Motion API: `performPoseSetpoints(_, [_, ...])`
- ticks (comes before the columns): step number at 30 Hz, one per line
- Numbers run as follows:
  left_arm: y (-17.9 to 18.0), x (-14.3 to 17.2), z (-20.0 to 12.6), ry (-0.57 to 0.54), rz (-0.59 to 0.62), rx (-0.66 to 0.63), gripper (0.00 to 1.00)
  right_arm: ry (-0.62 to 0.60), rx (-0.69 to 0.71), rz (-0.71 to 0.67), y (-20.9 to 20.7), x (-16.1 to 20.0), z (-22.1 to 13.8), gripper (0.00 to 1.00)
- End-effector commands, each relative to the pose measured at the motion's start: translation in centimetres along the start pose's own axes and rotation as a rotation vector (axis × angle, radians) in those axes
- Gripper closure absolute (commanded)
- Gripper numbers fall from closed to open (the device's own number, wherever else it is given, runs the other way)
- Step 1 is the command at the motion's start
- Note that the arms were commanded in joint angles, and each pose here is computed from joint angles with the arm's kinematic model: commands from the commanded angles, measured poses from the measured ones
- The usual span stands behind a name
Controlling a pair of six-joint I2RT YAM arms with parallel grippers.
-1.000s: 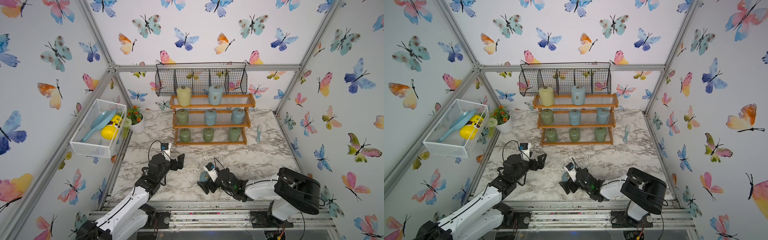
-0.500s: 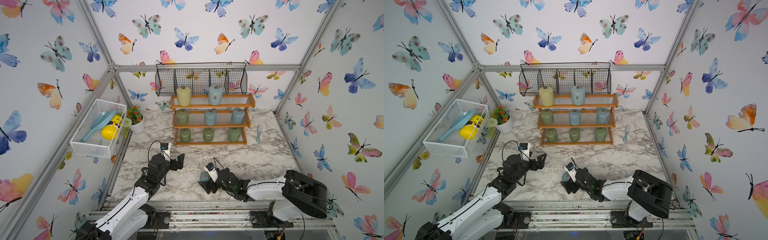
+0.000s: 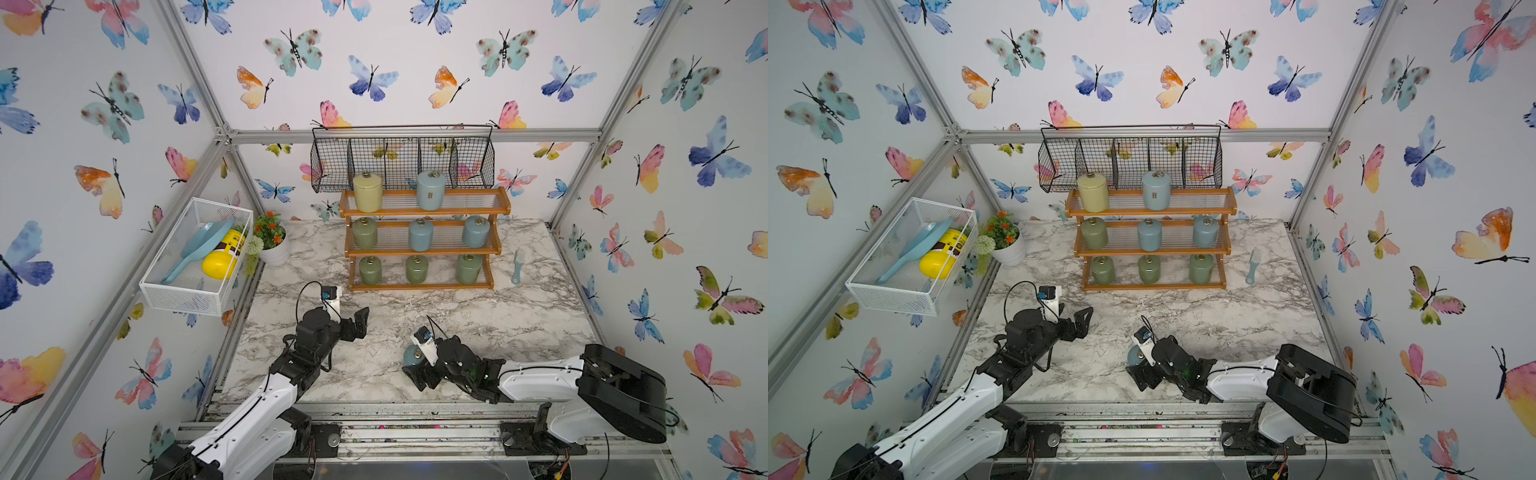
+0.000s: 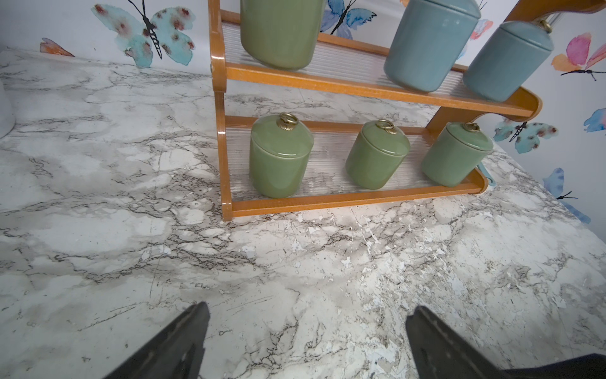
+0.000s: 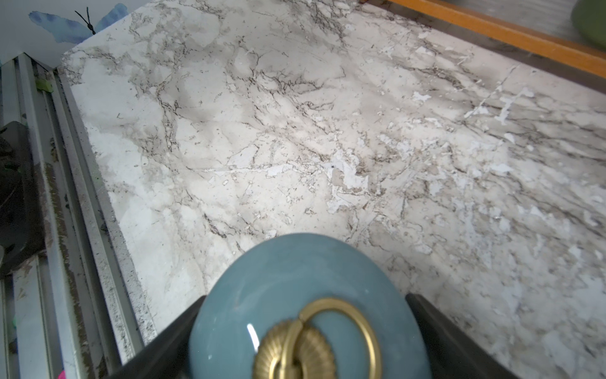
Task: Remove the tea canisters from the shelf
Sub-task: Place the tea canister at the center of the board.
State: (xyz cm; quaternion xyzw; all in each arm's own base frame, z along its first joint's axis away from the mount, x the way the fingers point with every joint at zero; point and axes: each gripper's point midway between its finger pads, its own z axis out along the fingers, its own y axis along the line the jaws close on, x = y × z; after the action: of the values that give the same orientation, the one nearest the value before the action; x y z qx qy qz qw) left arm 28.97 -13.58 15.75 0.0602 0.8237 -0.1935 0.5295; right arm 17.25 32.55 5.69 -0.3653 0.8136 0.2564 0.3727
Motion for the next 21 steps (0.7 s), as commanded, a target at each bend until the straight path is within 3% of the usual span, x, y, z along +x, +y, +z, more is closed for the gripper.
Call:
performPoseSetpoints(1, [-0.1, -0.8, -0.3, -0.01, 0.016, -0.01, 0.02, -0.008, 0.006, 0.002, 0.2, -1.0, -0.1, 0.01])
performPoseSetpoints(8, [-1.0, -3.8, -1.2, -0.056, 0.051, 0.007, 0.02, -0.076, 0.028, 0.015, 0.4, -5.0, -1.9, 0.0])
performPoseSetpoints(14, [-3.1, -7.3, -1.0, -0.059, 0.123, 0.065, 0.02, -0.184, -0.01, -0.009, 1.7, -10.7, -5.1, 0.0])
performPoseSetpoints(21, [-7.6, -13.8, -0.4, -0.087, 0.217, 0.189, 0.02, -0.171, 0.152, 0.039, -2.5, -15.2, -7.4, 0.0])
